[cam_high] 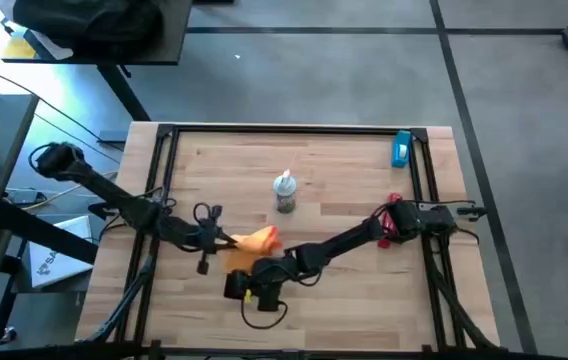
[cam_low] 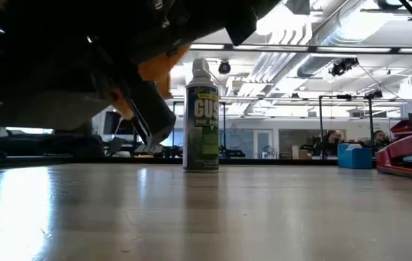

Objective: Apply microfiber cloth
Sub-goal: Wipe the black cellphone using the green microfiber cloth

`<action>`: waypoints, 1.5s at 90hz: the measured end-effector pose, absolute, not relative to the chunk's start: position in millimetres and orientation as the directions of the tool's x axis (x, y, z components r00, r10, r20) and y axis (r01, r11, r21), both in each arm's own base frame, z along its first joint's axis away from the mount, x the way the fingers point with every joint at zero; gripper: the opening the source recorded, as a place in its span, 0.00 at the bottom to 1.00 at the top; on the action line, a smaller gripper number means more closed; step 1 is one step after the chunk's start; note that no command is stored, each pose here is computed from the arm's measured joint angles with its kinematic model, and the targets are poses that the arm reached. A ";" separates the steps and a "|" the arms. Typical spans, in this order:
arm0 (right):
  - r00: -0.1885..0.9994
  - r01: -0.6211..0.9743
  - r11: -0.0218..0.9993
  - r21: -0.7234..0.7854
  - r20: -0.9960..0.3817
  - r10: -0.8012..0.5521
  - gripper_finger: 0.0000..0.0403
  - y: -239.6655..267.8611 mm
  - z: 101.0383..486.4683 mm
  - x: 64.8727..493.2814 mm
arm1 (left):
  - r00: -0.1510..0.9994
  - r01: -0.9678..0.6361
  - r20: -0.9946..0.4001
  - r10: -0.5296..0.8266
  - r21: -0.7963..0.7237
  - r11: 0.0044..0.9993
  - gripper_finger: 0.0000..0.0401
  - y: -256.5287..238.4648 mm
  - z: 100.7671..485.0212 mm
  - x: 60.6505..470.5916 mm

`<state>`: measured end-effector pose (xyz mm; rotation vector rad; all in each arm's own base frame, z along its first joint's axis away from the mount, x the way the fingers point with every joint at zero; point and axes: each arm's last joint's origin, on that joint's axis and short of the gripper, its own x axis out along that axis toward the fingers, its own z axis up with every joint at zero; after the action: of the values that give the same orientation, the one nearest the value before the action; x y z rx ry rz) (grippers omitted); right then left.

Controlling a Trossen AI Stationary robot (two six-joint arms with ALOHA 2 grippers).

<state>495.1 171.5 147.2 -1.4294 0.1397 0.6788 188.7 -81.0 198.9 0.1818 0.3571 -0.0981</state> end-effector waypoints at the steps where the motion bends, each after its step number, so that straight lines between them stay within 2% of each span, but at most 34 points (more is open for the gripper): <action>1: 0.807 -0.507 -0.010 -0.862 -0.479 0.347 0.00 171.5 147.3 495.1 | 0.933 0.129 -0.355 -0.065 0.161 0.978 0.00 -80.8 198.3 190.0; 20: 0.801 -0.508 -0.017 -0.861 -0.480 0.357 0.00 170.7 147.1 495.3 | 0.912 0.227 -0.374 -0.167 0.124 0.966 0.00 -80.9 175.4 216.8; 34: 0.789 -0.529 -0.020 -0.848 -0.500 0.357 0.00 170.4 145.0 494.1 | 0.884 0.222 -0.439 -0.162 0.088 0.971 0.00 -78.8 159.2 224.2; 57: 0.791 -0.526 -0.024 -0.850 -0.499 0.353 0.00 170.7 145.0 494.1 | 0.831 0.203 -0.531 -0.166 0.012 0.979 0.00 -81.3 161.8 208.0; 82: 0.803 -0.517 -0.026 -0.856 -0.495 0.332 0.00 170.0 145.5 494.7 | 0.788 0.167 -0.601 -0.135 -0.002 0.986 0.00 -85.1 166.8 186.1; 97: 0.809 -0.521 -0.001 -0.853 -0.495 0.318 0.00 169.5 146.4 494.8 | 0.848 0.175 -0.513 -0.134 0.032 0.984 0.00 -89.3 185.5 173.1; 113: 0.807 -0.522 -0.024 -0.852 -0.504 0.307 0.00 172.5 146.7 493.1 | 0.926 0.091 -0.375 -0.046 0.103 0.991 0.00 -93.1 207.0 156.7; 125: 0.810 -0.526 -0.019 -0.850 -0.508 0.294 0.00 172.1 147.7 492.7 | 0.924 0.039 -0.383 0.007 0.112 0.993 0.00 -98.1 203.1 153.3; 135: 0.808 -0.530 -0.021 -0.848 -0.512 0.290 0.00 172.1 147.1 492.4 | 0.908 0.040 -0.419 -0.004 0.076 0.996 0.00 -105.7 190.2 154.7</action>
<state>492.4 172.1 147.1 -1.4522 0.2058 0.6599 154.7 -105.7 190.2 0.0830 0.4320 -0.0226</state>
